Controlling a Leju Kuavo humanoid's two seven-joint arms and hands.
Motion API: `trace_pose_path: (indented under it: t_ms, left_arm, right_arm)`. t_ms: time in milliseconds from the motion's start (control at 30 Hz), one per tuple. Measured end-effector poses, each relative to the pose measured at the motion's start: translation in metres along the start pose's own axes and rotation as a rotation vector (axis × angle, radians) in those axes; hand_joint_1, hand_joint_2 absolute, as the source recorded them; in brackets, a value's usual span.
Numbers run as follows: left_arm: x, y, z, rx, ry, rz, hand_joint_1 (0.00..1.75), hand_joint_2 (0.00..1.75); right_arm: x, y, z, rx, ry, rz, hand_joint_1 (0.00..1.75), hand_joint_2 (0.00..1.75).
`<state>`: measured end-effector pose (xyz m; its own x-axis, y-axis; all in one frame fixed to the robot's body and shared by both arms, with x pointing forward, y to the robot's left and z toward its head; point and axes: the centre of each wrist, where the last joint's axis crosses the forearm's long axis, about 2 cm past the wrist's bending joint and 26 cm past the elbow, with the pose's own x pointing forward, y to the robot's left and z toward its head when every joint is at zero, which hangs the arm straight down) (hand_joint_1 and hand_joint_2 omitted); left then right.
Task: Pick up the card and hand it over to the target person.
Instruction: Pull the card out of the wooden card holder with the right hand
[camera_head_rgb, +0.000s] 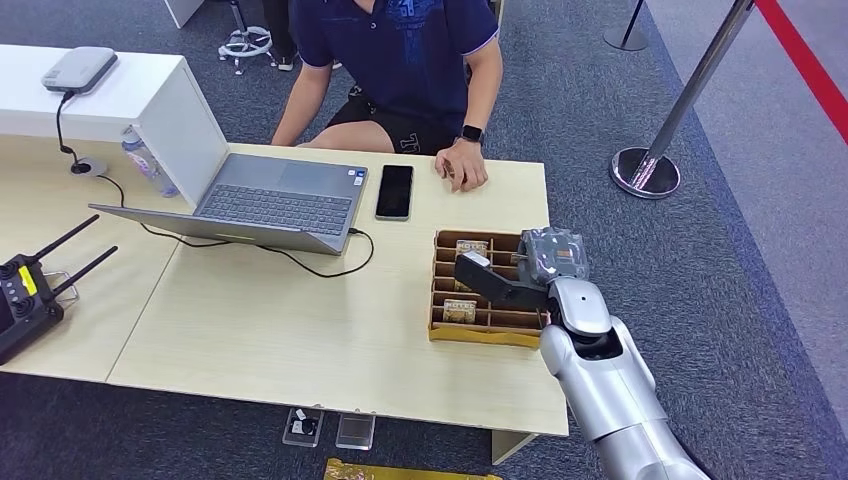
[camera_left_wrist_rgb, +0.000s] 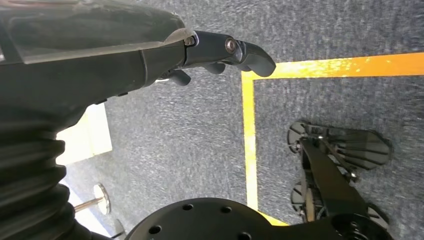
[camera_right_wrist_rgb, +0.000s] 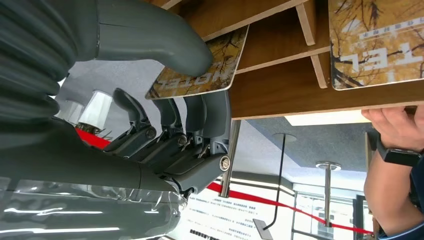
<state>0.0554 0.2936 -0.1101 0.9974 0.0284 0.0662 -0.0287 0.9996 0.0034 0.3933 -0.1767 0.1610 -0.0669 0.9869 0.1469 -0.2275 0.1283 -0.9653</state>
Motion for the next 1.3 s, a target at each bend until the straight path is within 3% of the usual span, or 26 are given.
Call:
trace_pose_path:
  t_ms: [667,1300]
  left_arm:
    - [0.000,-0.002,0.000,0.005,0.016,0.054,0.00,1.75]
    - [-0.002,-0.002,0.000,0.000,0.022,0.093,0.00,1.75]
  right_arm:
    - [0.008,-0.012,-0.003,-0.029,-0.023,-0.002,1.75,1.75]
    - [0.018,-0.102,0.009,-0.302,-0.134,-0.056,1.75,1.75]
